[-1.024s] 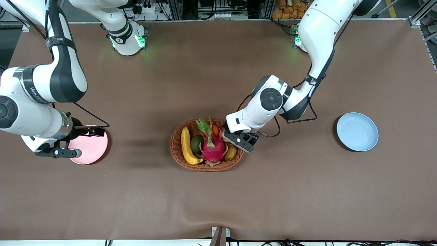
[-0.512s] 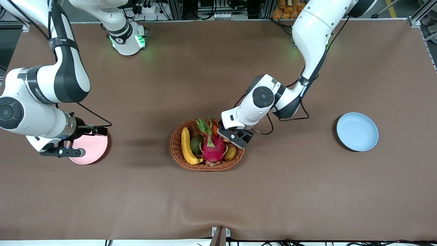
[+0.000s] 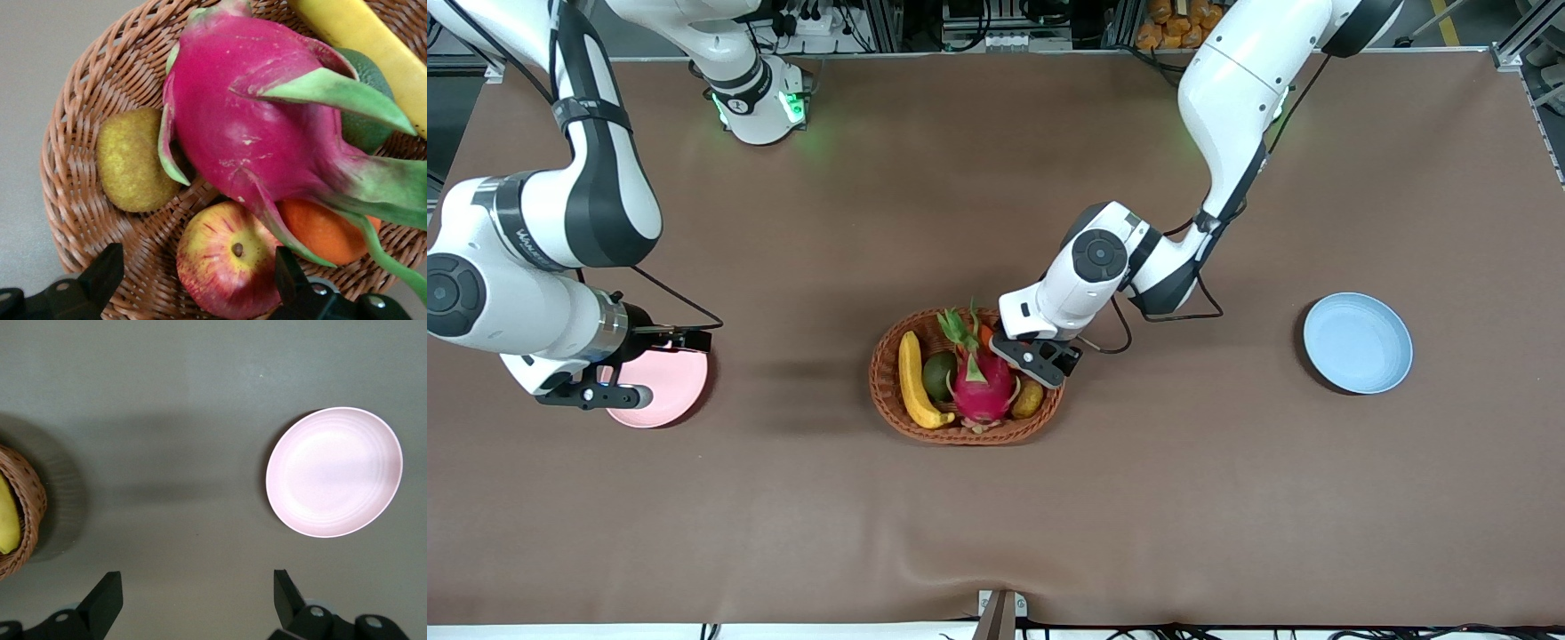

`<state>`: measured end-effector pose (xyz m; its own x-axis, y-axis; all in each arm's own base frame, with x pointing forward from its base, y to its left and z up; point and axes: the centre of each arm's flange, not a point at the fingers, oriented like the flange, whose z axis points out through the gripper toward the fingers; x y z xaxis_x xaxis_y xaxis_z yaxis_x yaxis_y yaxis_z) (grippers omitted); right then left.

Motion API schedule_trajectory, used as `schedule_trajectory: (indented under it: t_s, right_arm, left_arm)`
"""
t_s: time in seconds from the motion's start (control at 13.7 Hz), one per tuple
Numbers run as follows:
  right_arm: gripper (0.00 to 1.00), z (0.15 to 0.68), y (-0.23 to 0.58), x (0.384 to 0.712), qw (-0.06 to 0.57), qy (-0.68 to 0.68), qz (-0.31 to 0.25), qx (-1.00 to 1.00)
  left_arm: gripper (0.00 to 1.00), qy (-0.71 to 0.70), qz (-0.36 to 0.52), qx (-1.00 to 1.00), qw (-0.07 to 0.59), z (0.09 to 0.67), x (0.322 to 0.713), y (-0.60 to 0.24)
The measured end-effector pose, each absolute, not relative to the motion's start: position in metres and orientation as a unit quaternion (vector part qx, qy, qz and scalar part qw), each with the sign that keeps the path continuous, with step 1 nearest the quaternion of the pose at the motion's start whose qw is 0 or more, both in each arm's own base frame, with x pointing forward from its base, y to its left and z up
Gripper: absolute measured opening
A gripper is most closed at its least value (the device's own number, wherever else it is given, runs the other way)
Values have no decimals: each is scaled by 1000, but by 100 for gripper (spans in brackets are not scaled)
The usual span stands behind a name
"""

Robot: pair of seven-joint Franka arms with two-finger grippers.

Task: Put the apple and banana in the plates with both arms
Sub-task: 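Lower the left gripper onto the red apple and close it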

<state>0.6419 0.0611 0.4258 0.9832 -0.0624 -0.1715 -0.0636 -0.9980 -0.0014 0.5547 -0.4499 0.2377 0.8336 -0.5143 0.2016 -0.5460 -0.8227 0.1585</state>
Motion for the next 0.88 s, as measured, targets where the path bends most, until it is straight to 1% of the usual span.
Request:
schedule_trajectory:
  t_s: [0.51, 0.66, 0.73, 0.8, 0.88]
  right_arm:
    - [100, 427, 63, 643, 9, 33, 81, -996]
    - [100, 427, 63, 643, 9, 32, 80, -996]
    - [100, 427, 65, 643, 9, 31, 79, -996]
    - [100, 427, 67, 643, 9, 30, 79, -996]
    - [100, 427, 69, 643, 9, 28, 78, -997]
  left_arm:
    - [100, -282, 72, 951, 107, 232, 542, -465]
    - [98, -280, 68, 952, 105, 225, 542, -464]
    - [96, -278, 68, 953, 102, 220, 544, -461]
    - [87, -276, 70, 953, 101, 217, 546, -458]
    - [81, -276, 72, 953, 100, 218, 548, -457]
